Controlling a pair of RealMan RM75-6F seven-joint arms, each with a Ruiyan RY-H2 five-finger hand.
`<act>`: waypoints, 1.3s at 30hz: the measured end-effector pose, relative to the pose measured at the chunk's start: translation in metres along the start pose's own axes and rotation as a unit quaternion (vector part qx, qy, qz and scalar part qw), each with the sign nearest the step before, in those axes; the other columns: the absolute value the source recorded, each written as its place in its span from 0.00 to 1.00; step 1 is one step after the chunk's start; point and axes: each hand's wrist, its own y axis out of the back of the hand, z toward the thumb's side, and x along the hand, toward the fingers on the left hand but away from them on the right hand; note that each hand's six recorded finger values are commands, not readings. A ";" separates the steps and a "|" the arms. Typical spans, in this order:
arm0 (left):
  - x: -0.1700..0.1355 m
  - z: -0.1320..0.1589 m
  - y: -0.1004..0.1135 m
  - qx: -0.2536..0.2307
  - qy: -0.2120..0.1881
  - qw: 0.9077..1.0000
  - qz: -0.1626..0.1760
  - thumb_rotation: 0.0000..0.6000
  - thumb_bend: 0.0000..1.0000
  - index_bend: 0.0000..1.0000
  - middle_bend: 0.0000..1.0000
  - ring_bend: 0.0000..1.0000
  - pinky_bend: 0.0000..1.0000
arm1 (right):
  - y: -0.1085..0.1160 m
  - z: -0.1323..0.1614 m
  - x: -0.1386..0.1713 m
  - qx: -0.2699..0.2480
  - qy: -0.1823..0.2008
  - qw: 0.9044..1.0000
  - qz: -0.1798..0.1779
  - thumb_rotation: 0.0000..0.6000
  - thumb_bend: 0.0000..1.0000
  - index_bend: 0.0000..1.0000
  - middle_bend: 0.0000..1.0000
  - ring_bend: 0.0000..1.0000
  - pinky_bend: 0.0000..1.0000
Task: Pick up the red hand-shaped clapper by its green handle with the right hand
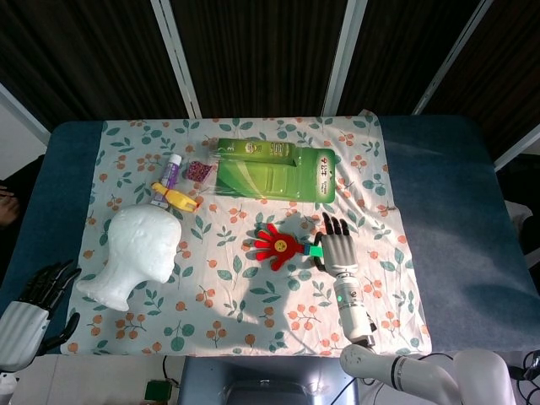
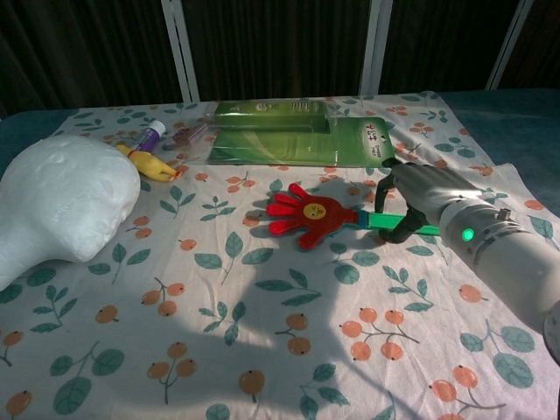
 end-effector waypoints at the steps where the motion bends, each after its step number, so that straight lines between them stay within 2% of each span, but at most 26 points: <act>1: 0.000 0.000 0.000 0.000 0.000 1.000 0.000 1.00 0.44 0.00 0.00 0.00 0.12 | 0.001 0.000 0.000 -0.001 0.000 1.000 -0.002 1.00 0.44 0.68 0.18 0.00 0.00; 4: 0.000 0.000 0.001 -0.001 0.000 1.000 0.002 1.00 0.44 0.00 0.00 0.00 0.12 | 0.004 0.001 0.000 -0.007 0.004 1.000 -0.013 1.00 0.46 0.75 0.31 0.03 0.00; 6: -0.001 0.000 0.001 -0.001 0.000 1.000 0.003 1.00 0.44 0.00 0.00 0.00 0.11 | 0.005 0.001 0.000 -0.011 0.006 1.000 -0.020 1.00 0.46 0.78 0.38 0.12 0.06; 8: 0.000 -0.001 0.001 -0.001 0.000 1.000 0.003 1.00 0.44 0.00 0.00 0.00 0.11 | 0.007 0.000 0.000 -0.015 0.008 1.000 -0.026 1.00 0.46 0.80 0.45 0.24 0.18; 10: 0.002 -0.001 0.002 -0.001 -0.001 1.000 0.003 1.00 0.44 0.00 0.00 0.00 0.12 | 0.008 0.000 0.001 -0.021 0.010 0.999 -0.028 1.00 0.46 0.82 0.56 0.39 0.38; 12: 0.002 -0.001 0.002 0.000 -0.001 1.000 0.003 1.00 0.44 0.00 0.00 0.00 0.11 | 0.009 0.000 0.001 -0.025 0.012 0.999 -0.030 1.00 0.46 0.84 0.62 0.48 0.50; 13: 0.002 -0.001 0.002 0.000 0.000 1.000 0.003 1.00 0.44 0.00 0.00 0.00 0.11 | 0.010 0.000 0.002 -0.029 0.015 0.999 -0.032 1.00 0.47 0.85 0.65 0.52 0.52; 18: 0.001 0.000 0.001 0.001 0.000 1.000 0.004 1.00 0.44 0.00 0.00 0.00 0.11 | 0.013 0.002 0.006 -0.032 0.031 0.998 -0.041 1.00 0.47 0.89 0.76 0.64 0.64; 23: 0.001 0.000 0.001 0.002 0.000 1.000 0.003 1.00 0.44 0.00 0.00 0.00 0.12 | 0.016 0.001 0.008 -0.052 0.035 0.997 -0.045 1.00 0.47 0.94 0.88 0.78 0.85; 27: 0.001 0.000 0.000 0.003 0.000 1.000 0.003 1.00 0.44 0.00 0.00 0.00 0.11 | 0.016 0.001 0.009 -0.089 0.034 0.995 -0.039 1.00 0.47 0.96 0.92 0.82 0.94; 30: 0.001 -0.001 0.000 0.002 0.001 1.000 0.002 1.00 0.44 0.00 0.00 0.00 0.12 | 0.014 0.000 0.010 -0.143 0.028 0.989 -0.023 1.00 0.48 0.97 0.94 0.85 0.96; 32: 0.003 -0.001 0.001 0.002 0.002 1.000 0.003 1.00 0.44 0.00 0.00 0.00 0.12 | 0.013 -0.002 0.009 -0.193 0.022 0.981 -0.005 1.00 0.48 0.97 0.95 0.85 0.96; 39: 0.000 -0.002 -0.001 0.003 0.004 1.000 0.001 1.00 0.44 0.00 0.00 0.00 0.12 | 0.017 -0.008 0.007 -0.329 0.010 0.944 0.028 1.00 0.49 0.98 0.97 0.86 0.97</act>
